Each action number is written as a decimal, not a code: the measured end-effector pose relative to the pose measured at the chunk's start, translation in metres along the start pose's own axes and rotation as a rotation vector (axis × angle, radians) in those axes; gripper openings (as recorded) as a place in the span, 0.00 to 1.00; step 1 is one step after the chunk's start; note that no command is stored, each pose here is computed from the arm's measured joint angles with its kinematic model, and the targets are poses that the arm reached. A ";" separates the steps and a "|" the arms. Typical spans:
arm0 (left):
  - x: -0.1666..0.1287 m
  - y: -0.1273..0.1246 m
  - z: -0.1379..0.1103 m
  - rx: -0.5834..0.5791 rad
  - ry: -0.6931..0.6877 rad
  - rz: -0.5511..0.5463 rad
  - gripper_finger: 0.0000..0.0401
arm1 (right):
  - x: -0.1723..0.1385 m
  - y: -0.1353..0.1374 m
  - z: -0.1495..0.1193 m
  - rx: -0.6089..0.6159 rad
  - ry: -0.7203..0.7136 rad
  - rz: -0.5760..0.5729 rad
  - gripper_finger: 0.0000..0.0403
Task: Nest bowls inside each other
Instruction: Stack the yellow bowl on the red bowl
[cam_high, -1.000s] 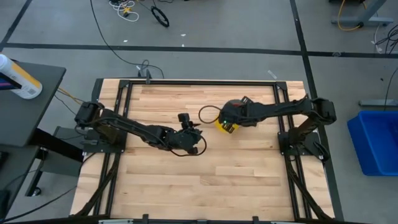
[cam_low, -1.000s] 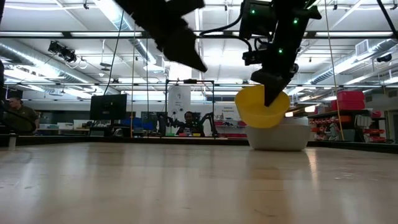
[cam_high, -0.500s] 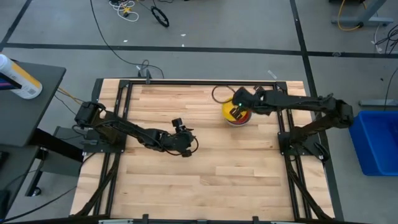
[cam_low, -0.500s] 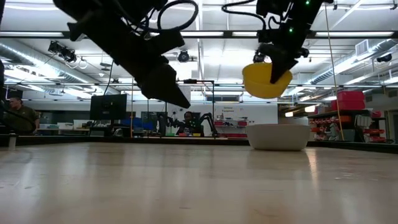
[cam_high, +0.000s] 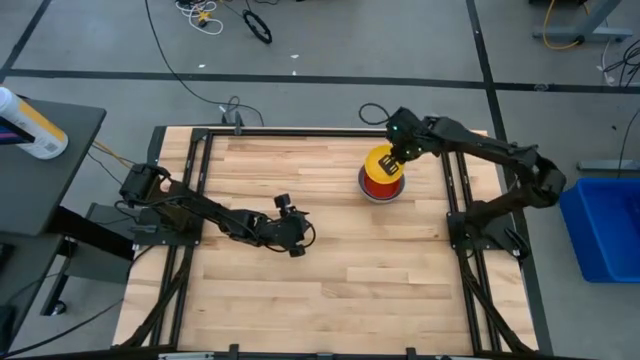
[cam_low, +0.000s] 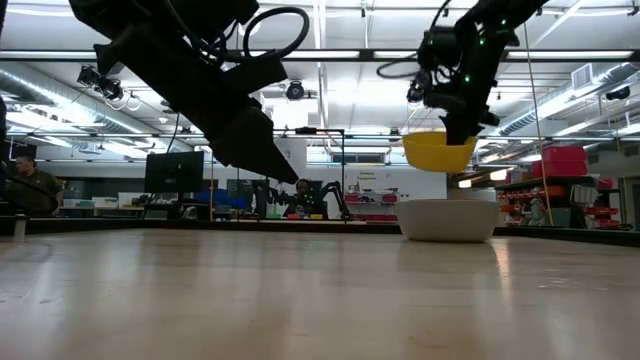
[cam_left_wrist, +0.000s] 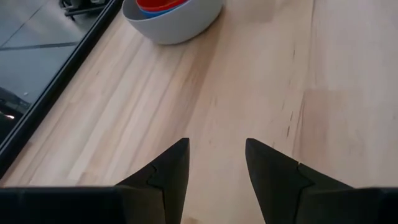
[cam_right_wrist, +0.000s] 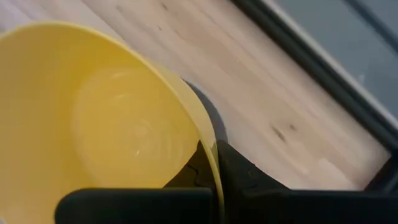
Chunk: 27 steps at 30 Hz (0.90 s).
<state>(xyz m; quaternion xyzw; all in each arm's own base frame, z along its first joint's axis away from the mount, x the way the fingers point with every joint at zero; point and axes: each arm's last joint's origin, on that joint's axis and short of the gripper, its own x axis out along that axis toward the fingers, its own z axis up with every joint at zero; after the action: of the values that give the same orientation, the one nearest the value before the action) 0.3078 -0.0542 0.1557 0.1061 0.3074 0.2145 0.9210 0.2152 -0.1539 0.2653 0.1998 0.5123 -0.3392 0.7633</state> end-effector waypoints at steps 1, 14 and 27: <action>0.000 0.000 0.000 -0.002 -0.004 -0.001 0.42 | 0.005 -0.002 0.001 0.002 0.022 0.014 0.00; -0.001 -0.001 0.001 -0.003 -0.009 -0.018 0.42 | 0.065 -0.002 0.001 -0.026 0.279 0.069 0.00; -0.001 -0.002 0.001 0.000 -0.007 -0.029 0.42 | 0.087 0.001 0.002 -0.003 0.327 0.062 0.10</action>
<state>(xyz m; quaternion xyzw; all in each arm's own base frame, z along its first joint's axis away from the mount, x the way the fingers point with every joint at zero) 0.3084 -0.0560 0.1562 0.1024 0.3055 0.2010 0.9251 0.2383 -0.1822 0.1864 0.2669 0.6238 -0.2775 0.6802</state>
